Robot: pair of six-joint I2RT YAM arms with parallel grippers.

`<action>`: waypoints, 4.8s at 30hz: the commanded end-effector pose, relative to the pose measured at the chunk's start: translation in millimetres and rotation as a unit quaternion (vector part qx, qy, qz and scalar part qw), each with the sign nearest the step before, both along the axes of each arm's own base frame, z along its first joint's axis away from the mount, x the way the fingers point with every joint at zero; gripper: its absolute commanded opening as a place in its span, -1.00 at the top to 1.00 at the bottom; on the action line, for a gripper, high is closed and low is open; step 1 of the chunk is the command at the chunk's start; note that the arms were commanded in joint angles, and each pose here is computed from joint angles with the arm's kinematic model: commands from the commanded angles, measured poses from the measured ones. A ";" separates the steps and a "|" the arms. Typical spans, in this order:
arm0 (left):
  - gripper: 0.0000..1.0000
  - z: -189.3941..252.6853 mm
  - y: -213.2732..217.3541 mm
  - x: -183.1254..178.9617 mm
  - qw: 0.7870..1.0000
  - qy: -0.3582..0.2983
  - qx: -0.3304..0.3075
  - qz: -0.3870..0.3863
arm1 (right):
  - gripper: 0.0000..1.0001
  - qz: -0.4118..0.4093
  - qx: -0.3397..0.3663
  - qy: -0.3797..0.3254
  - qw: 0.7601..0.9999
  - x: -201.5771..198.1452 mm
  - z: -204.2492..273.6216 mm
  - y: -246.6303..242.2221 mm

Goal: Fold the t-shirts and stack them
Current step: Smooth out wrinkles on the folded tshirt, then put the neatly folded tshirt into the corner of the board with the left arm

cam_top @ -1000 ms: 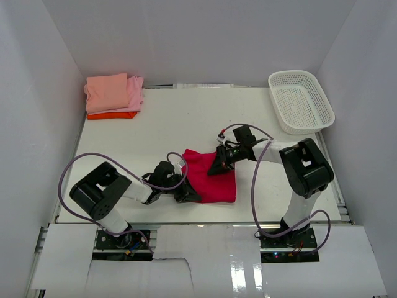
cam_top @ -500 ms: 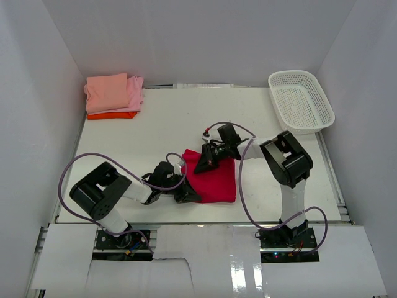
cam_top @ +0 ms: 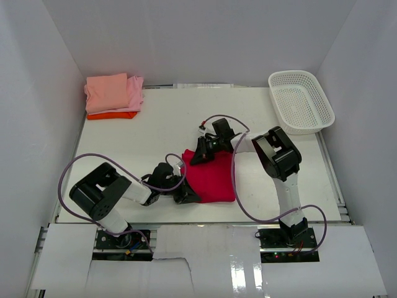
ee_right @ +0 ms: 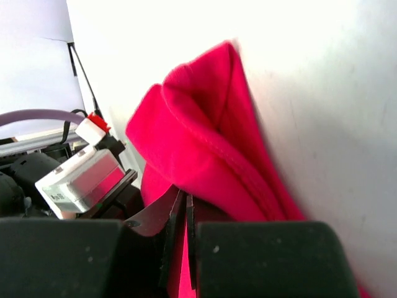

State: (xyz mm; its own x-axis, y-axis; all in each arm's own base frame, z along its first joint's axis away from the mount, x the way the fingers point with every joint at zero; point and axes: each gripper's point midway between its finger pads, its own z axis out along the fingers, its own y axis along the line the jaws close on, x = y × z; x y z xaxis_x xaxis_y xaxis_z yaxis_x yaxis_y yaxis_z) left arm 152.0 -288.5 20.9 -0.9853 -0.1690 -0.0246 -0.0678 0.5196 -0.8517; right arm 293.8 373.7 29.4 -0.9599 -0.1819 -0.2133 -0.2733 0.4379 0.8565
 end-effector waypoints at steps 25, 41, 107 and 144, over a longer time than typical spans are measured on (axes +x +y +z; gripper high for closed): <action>1.00 82.0 -26.4 50.4 0.993 -0.113 0.017 -0.035 | 0.67 -0.090 0.031 -0.247 0.964 98.2 198.4 -57.1; -0.96 105.8 106.3 101.5 0.983 -0.113 0.062 0.128 | -0.41 -0.055 -0.039 -0.148 0.987 -65.9 168.6 -141.7; -0.15 -63.3 61.0 50.5 0.988 0.048 0.140 0.043 | -0.51 -0.093 -0.047 -0.116 0.988 -121.9 175.0 -174.8; 1.00 -25.4 126.5 259.7 0.937 -0.110 0.323 0.070 | -0.51 -0.082 -0.038 -0.117 0.989 -121.7 177.6 -175.1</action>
